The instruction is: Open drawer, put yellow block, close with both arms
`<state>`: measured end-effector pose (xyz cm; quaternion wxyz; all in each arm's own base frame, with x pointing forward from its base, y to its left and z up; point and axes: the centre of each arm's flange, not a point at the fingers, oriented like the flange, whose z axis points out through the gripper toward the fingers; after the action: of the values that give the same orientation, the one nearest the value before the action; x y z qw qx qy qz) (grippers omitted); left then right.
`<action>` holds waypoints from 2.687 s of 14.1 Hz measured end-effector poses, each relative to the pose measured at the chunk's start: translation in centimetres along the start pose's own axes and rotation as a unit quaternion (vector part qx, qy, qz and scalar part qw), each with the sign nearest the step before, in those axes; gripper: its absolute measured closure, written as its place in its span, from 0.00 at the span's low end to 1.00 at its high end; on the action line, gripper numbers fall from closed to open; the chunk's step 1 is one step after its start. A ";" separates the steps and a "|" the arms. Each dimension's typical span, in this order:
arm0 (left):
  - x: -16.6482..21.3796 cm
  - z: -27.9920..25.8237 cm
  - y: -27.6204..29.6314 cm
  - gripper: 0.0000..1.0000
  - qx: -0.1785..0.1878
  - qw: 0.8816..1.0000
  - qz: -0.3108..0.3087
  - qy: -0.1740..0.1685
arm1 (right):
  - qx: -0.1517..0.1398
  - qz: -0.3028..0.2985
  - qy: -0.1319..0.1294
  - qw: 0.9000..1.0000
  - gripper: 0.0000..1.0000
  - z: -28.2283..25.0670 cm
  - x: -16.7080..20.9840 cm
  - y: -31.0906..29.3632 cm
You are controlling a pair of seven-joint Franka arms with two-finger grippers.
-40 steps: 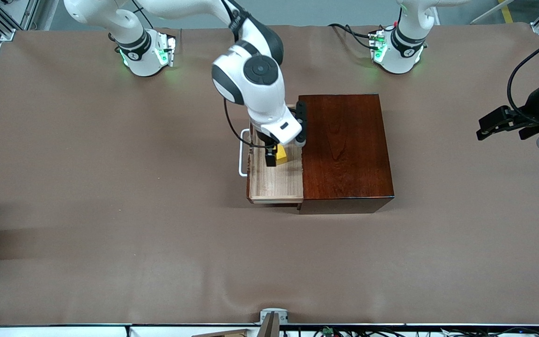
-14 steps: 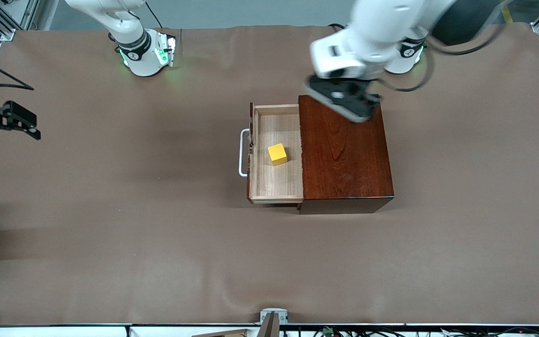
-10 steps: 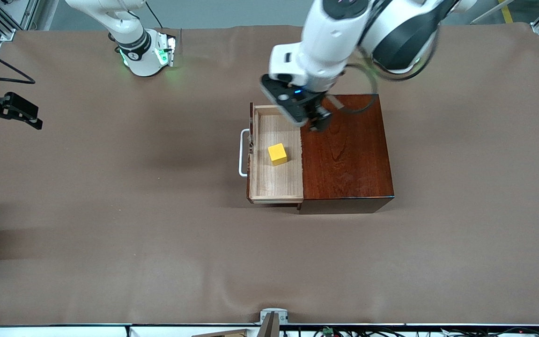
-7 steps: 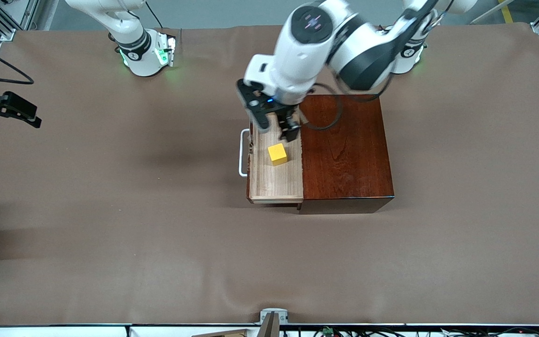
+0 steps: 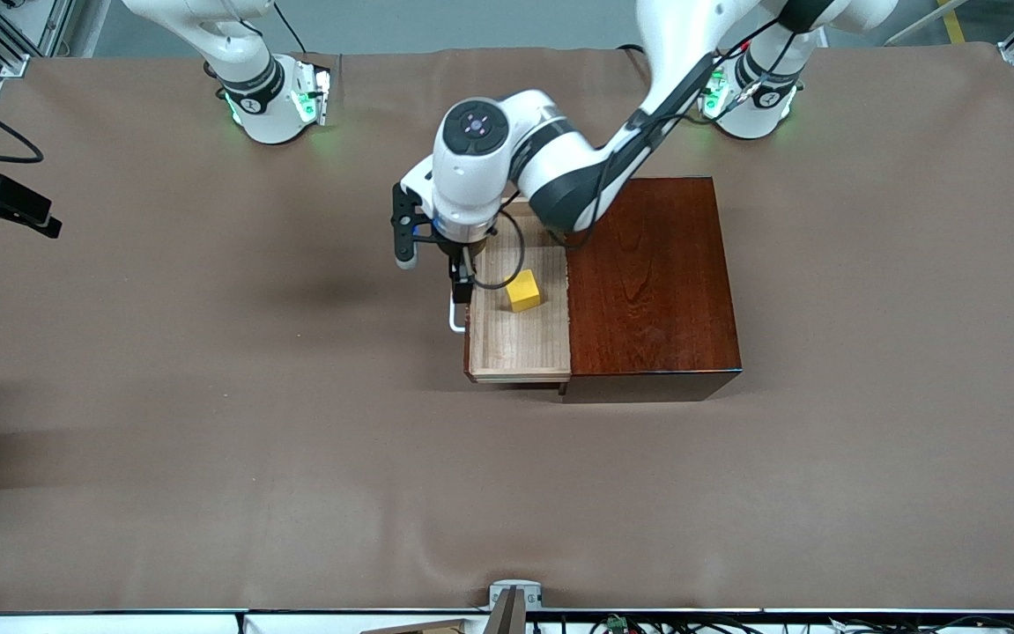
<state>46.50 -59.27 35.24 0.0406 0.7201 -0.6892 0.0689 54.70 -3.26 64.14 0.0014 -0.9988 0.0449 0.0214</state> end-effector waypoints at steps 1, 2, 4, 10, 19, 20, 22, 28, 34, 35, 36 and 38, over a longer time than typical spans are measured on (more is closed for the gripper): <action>0.3 0.9 0.4 0.00 0.005 1.000 0.013 -0.008 | 0.001 -0.001 0.005 1.000 0.00 -0.1 0.1 -0.1; 0.7 1.5 0.9 0.00 0.008 0.999 0.029 -0.014 | 0.002 0.000 0.013 1.000 0.00 -0.2 0.3 -0.3; 0.9 2.3 1.5 0.00 0.007 0.998 0.050 -0.021 | 0.002 -0.001 0.023 1.000 0.00 -0.3 0.5 -0.5; 0.2 2.6 1.1 0.00 -0.004 0.998 0.051 -0.043 | 0.003 -0.008 0.033 0.999 0.00 -1.3 0.2 -1.3; -3.5 2.6 -0.4 0.00 -0.029 0.986 0.035 -0.163 | 0.002 -0.005 0.034 0.999 0.00 -1.3 0.3 -1.5; -4.3 2.7 -0.6 0.00 -0.032 0.982 0.033 -0.183 | 0.002 -0.004 0.033 0.999 0.00 -1.3 0.3 -1.4; -5.7 2.8 -0.9 0.00 -0.036 0.972 0.039 -0.229 | 0.002 -0.001 0.034 0.999 0.00 -1.3 0.3 -1.1; -8.3 2.7 -2.1 0.00 -0.046 0.957 0.048 -0.281 | 0.003 -0.003 0.035 0.999 0.00 -1.4 0.3 -1.4; -7.8 2.5 -2.4 0.00 -0.015 0.963 -0.004 -0.270 | 0.003 -0.002 0.027 1.000 0.00 -1.1 0.2 -1.3; -7.2 2.0 -2.2 0.00 0.001 0.965 -0.035 -0.260 | 0.003 -0.001 0.024 1.000 0.00 -1.1 0.1 -1.2; -6.3 0.9 -1.8 0.00 0.018 0.966 -0.067 -0.248 | 0.003 -0.001 0.019 1.000 0.00 -1.0 0.0 -1.2; -4.8 -3.6 -0.9 0.00 0.055 0.965 -0.136 -0.216 | 0.002 0.000 0.012 1.000 0.00 -0.9 -0.2 -1.2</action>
<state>47.09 -53.95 38.13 -0.1397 0.8058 -0.5727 -0.0568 54.66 -2.09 65.09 0.0030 -0.9990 0.0447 0.0096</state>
